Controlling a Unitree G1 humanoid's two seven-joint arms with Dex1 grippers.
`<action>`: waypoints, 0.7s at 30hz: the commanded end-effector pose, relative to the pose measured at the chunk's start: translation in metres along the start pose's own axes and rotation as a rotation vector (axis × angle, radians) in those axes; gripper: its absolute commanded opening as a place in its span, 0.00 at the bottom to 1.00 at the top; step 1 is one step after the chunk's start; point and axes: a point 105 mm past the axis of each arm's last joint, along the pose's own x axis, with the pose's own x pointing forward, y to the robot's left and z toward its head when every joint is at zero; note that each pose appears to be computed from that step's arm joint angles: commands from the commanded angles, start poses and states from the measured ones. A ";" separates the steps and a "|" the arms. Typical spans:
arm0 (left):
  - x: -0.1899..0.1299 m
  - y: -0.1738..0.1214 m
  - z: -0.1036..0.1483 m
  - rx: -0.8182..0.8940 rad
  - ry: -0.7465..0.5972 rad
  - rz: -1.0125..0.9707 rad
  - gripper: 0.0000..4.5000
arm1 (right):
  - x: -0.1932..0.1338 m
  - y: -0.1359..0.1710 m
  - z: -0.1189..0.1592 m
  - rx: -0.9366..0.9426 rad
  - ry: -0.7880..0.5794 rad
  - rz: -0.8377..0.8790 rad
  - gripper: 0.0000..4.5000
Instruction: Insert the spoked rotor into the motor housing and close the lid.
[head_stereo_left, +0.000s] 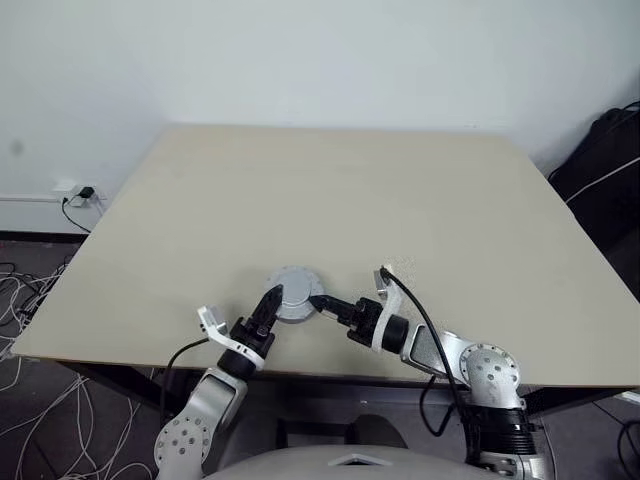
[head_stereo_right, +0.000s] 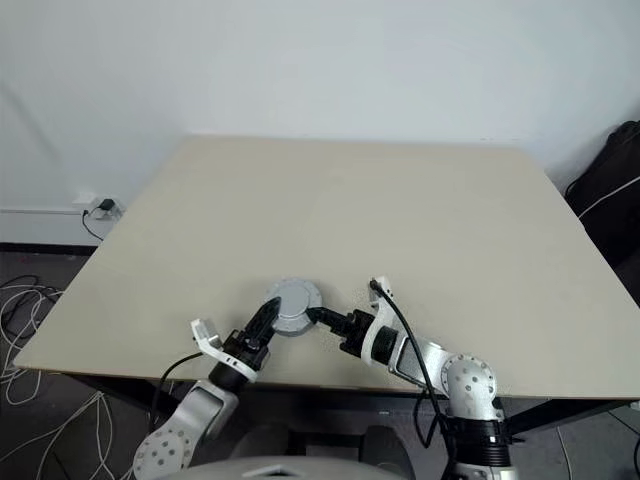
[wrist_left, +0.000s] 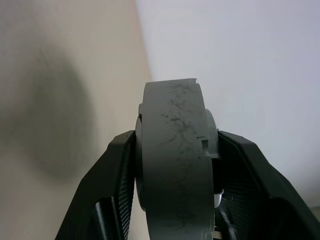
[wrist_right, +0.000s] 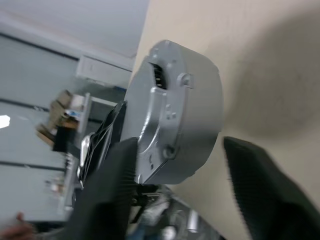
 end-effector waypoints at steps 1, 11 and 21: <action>0.018 -0.035 -0.003 -0.032 -0.038 -0.134 0.47 | 0.000 0.009 0.008 -0.086 -0.021 0.024 0.92; 0.022 -0.043 0.025 0.000 -0.134 -0.088 0.47 | -0.011 -0.005 0.013 -0.300 -0.052 -0.090 1.00; 0.058 -0.016 0.097 0.103 -0.321 0.057 0.47 | -0.009 -0.020 0.019 -0.879 -0.134 -0.242 1.00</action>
